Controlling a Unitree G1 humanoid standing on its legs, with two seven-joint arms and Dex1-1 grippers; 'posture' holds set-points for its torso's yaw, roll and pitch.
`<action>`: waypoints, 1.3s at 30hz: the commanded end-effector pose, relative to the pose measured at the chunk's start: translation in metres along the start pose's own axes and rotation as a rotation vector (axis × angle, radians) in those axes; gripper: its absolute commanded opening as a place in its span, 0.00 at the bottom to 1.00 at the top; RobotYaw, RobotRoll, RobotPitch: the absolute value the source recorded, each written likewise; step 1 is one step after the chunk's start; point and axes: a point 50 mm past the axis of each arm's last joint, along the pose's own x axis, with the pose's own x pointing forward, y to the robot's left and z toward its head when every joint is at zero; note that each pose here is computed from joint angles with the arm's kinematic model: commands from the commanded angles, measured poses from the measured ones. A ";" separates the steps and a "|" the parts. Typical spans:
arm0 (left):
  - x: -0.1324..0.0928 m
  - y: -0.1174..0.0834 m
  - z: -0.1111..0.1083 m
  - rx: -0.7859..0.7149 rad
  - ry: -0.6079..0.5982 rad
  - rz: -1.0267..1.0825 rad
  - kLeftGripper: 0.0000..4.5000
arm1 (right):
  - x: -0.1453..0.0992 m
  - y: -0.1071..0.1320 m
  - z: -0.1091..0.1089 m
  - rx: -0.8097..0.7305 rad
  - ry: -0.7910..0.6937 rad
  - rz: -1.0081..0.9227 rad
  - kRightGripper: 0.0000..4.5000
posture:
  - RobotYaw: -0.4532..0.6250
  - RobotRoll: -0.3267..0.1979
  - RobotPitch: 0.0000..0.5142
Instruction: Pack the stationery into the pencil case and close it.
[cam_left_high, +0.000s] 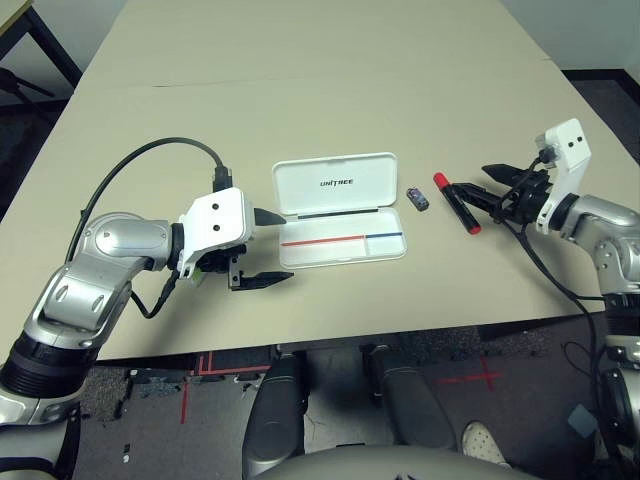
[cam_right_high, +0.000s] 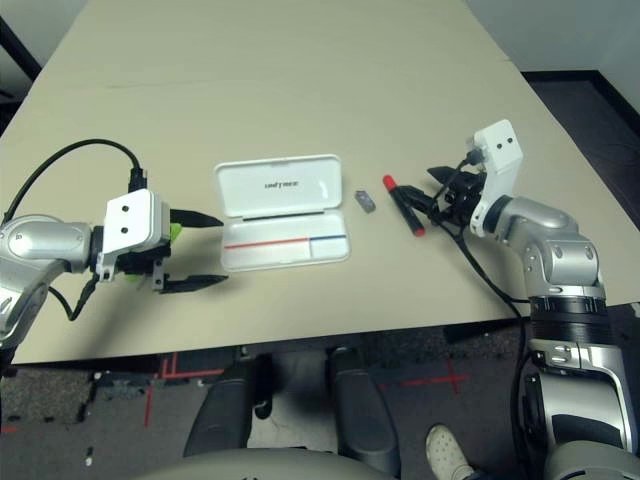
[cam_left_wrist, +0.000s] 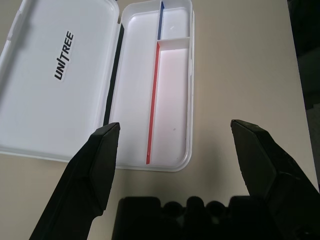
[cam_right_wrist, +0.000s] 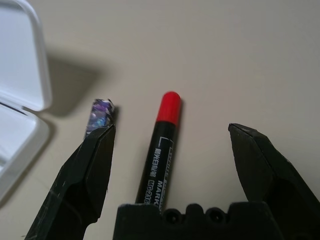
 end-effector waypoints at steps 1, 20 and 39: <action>-0.001 0.001 0.001 0.020 0.008 0.007 0.99 | 0.005 0.002 -0.007 0.004 0.062 -0.019 1.00 | 0.43 0.62 0.40; -0.002 -0.001 0.003 0.024 0.010 0.039 1.00 | 0.028 0.004 -0.032 0.024 0.253 -0.015 0.61 | 0.48 0.62 0.36; -0.003 0.000 0.001 0.034 0.025 0.034 1.00 | -0.019 -0.003 0.039 -0.271 0.211 0.433 0.12 | 0.46 0.62 0.36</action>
